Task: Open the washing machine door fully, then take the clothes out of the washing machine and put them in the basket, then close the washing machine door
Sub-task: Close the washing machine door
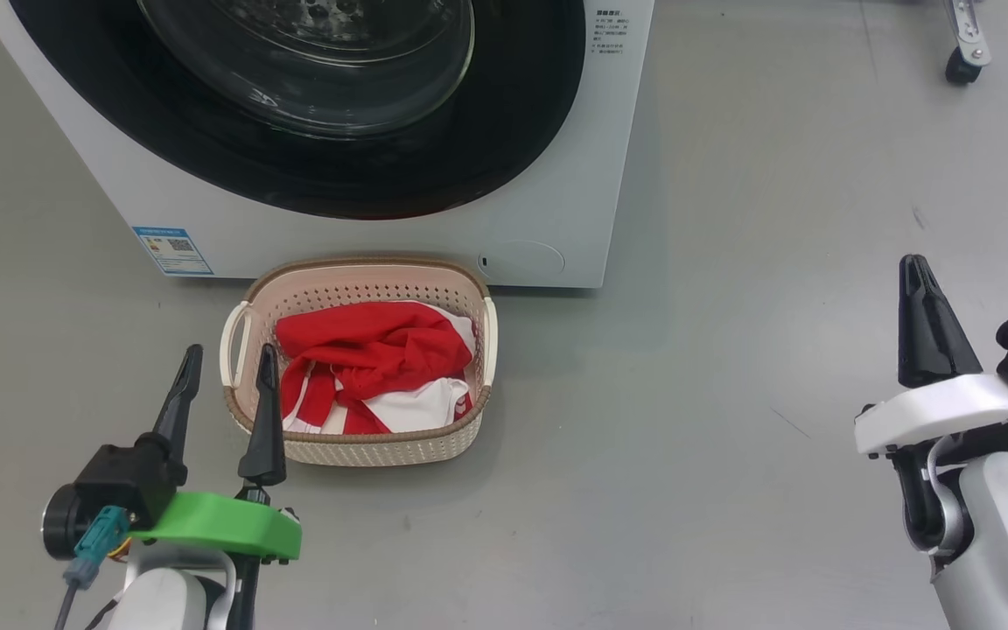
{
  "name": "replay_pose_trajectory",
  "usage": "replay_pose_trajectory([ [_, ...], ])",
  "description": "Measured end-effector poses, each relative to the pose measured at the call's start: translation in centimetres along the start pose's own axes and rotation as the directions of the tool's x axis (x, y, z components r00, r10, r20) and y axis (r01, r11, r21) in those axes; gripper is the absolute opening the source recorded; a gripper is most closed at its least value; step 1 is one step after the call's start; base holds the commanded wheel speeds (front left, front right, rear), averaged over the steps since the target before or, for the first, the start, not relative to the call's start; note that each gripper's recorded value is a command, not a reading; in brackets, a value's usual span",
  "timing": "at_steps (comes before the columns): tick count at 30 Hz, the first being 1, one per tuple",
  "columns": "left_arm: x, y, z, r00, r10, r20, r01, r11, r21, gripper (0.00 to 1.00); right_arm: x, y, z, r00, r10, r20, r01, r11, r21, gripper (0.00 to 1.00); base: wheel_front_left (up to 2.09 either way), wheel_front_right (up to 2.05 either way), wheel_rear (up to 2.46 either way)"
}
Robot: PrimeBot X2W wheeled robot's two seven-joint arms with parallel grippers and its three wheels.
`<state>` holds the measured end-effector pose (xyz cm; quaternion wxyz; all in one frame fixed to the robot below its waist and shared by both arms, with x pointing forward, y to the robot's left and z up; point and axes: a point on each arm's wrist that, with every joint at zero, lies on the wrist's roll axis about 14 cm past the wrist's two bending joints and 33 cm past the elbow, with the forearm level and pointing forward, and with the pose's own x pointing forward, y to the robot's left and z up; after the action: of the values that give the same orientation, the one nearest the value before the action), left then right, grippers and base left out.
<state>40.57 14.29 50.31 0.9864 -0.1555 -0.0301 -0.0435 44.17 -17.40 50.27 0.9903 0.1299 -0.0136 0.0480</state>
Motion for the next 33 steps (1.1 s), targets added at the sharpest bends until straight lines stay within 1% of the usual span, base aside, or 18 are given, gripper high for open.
replay_pose_trajectory([
  [1, 0.0, 0.0, 0.0, 1.0, -0.001, -0.001, 0.001, 1.0, 0.001, 1.0, -0.3, 0.0, -0.2, 1.0, -0.002, -0.004, 0.002, 1.0, -0.002, 0.94, 0.0, 0.0, 0.0],
  [2, 0.0, 0.0, -0.1, 1.0, 0.0, -0.004, 0.0, 1.0, 0.001, 1.0, -0.5, -0.1, -0.4, 1.0, -0.006, -0.007, 0.006, 1.0, -0.001, 1.0, 0.0, 0.0, 0.0],
  [8, -0.3, 0.1, -0.6, 1.0, 0.003, -0.02, -0.003, 1.0, 0.015, 1.0, -1.6, -0.4, -0.5, 1.0, -0.028, -0.005, 0.028, 1.0, 0.002, 1.0, 0.0, 0.0, 0.0],
  [13, -0.5, 0.2, -0.9, 1.0, 0.003, -0.028, -0.003, 1.0, 0.023, 1.0, -2.3, -0.5, -1.0, 0.999, -0.052, -0.01, 0.053, 0.998, 0.035, 1.0, 0.0, 0.0, 0.0],
  [24, -0.4, 0.1, -1.1, 0.999, -0.003, -0.036, 0.005, 0.999, 0.05, 1.0, -2.6, -0.6, -0.7, 0.999, -0.05, 0.003, 0.05, 0.998, 0.029, 1.0, 0.0, 0.0, 0.0],
  [33, -0.4, 0.1, -1.3, 0.999, -0.002, -0.041, 0.004, 0.999, 0.052, 1.0, -3.0, -0.5, -1.0, 0.999, -0.043, -0.003, 0.043, 0.999, 0.016, 1.0, 0.0, 0.0, 0.0],
])
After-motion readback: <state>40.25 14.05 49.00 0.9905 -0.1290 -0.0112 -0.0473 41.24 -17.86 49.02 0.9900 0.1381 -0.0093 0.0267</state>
